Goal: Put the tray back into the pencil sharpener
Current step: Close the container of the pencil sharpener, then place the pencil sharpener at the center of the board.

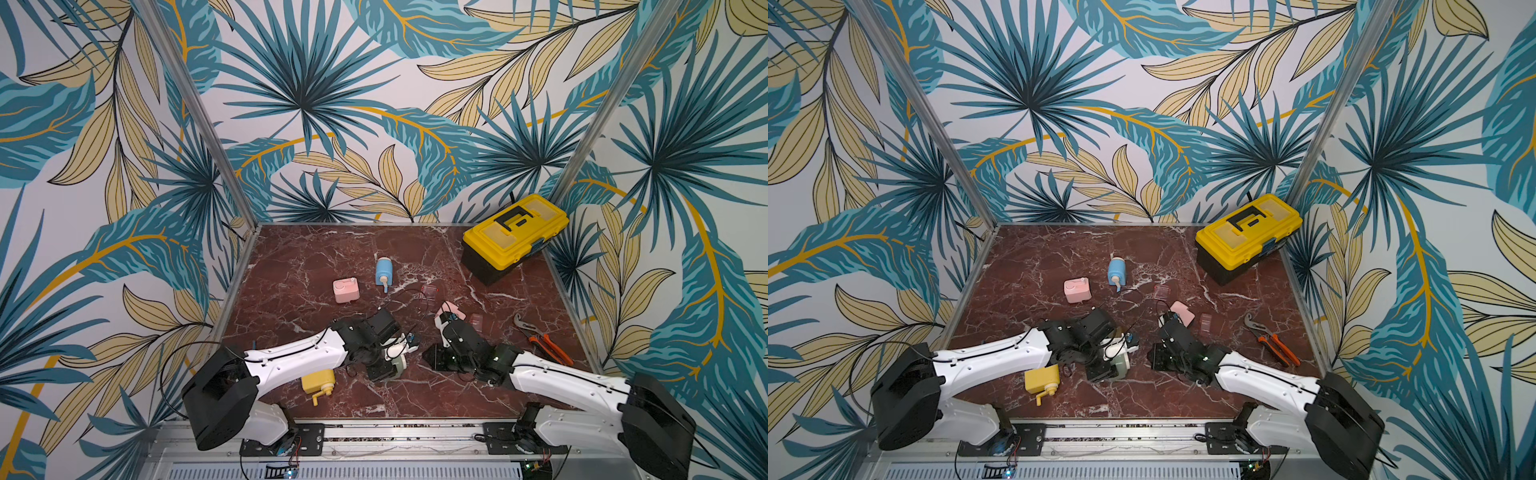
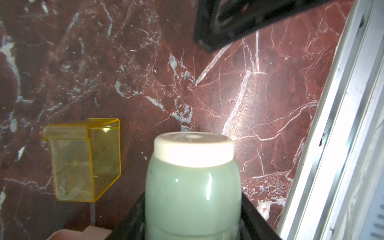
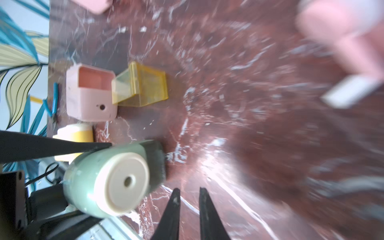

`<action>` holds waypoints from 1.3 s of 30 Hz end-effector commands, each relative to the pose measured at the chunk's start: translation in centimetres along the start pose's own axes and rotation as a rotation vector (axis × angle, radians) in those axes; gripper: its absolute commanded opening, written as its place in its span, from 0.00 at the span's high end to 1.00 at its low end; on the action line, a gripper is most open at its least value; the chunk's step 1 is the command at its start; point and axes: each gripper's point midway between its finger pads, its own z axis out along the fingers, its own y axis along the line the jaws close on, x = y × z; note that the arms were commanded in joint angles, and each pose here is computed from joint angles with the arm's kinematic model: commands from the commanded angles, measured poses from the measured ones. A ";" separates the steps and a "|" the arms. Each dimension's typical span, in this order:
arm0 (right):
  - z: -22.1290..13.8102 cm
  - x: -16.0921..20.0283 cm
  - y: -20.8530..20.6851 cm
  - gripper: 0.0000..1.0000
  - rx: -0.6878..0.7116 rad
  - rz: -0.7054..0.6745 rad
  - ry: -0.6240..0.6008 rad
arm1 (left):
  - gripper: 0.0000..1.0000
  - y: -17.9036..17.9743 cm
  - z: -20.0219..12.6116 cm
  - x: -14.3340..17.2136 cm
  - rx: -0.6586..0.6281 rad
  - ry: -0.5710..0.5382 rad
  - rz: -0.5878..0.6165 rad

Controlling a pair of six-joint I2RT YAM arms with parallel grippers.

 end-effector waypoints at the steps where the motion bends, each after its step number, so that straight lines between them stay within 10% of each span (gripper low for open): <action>1: -2.3 0.4 -5.0 0.80 0.219 -0.026 -0.040 | 0.73 1.0 -2.9 -2.8 -0.075 -0.123 -0.066; 6: -4.6 -1.7 -4.3 0.79 0.212 -0.033 -0.138 | 1.00 4.6 -7.3 -4.6 -0.237 -0.251 -0.268; 21: -3.4 -4.1 -1.1 0.76 0.193 -0.123 -0.122 | 1.00 15.6 -18.6 -0.3 -0.638 -0.532 -0.889; 39: -3.5 -4.8 -1.1 0.76 0.227 -0.123 -0.113 | 1.00 24.4 -17.9 -6.5 -0.694 -0.444 -0.950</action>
